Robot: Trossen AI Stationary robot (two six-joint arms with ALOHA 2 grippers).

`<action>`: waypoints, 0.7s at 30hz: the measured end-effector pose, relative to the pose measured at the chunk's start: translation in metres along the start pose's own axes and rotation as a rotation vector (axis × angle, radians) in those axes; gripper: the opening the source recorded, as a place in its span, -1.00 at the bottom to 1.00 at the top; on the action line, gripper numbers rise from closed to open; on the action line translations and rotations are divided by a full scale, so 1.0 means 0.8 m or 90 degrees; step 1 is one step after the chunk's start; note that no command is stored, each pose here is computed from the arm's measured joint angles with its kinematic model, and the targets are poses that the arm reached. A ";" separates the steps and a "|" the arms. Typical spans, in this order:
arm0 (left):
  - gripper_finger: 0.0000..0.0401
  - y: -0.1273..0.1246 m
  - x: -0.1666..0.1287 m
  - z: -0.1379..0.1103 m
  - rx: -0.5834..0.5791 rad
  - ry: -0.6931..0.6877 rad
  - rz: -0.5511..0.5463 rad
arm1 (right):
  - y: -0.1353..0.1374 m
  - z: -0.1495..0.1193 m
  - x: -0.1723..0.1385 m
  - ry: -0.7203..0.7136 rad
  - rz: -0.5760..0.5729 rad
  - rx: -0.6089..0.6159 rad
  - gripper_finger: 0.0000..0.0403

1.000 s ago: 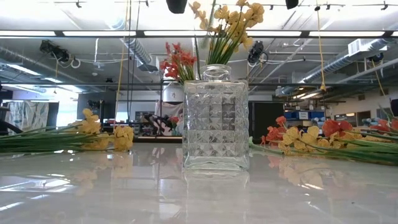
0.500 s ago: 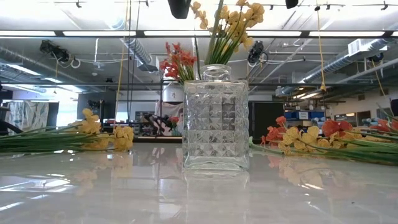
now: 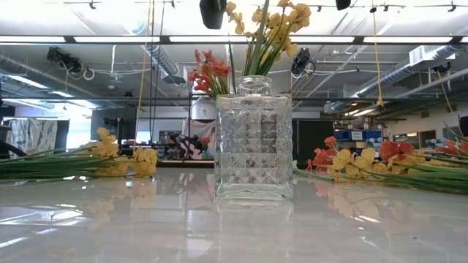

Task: Sort flowers into vase by color
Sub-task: Put the bottom orange flower into the bottom transparent vase

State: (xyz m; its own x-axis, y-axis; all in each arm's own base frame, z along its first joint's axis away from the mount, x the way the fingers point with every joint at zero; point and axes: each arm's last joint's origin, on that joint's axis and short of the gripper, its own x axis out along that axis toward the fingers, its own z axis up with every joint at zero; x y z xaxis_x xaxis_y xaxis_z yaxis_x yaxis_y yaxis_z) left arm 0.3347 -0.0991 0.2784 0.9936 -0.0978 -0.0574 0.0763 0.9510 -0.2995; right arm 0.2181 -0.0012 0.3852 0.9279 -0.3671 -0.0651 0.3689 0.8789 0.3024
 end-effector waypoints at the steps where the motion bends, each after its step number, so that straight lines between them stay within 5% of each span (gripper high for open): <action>1: -0.89 0.000 0.000 -0.001 -0.005 0.004 0.001 | 0.000 0.000 0.000 0.000 0.000 0.000 0.29; 21: -0.89 -0.005 0.003 -0.018 -0.030 0.053 0.003 | 0.000 0.000 0.000 0.000 0.000 0.000 0.29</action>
State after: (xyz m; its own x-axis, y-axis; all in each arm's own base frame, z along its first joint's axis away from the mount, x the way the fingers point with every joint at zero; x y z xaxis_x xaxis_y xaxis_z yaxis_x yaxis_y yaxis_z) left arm 0.3354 -0.1072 0.2655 0.9835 -0.1190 -0.1366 0.0657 0.9371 -0.3429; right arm 0.2181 -0.0012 0.3852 0.9279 -0.3671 -0.0654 0.3690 0.8788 0.3026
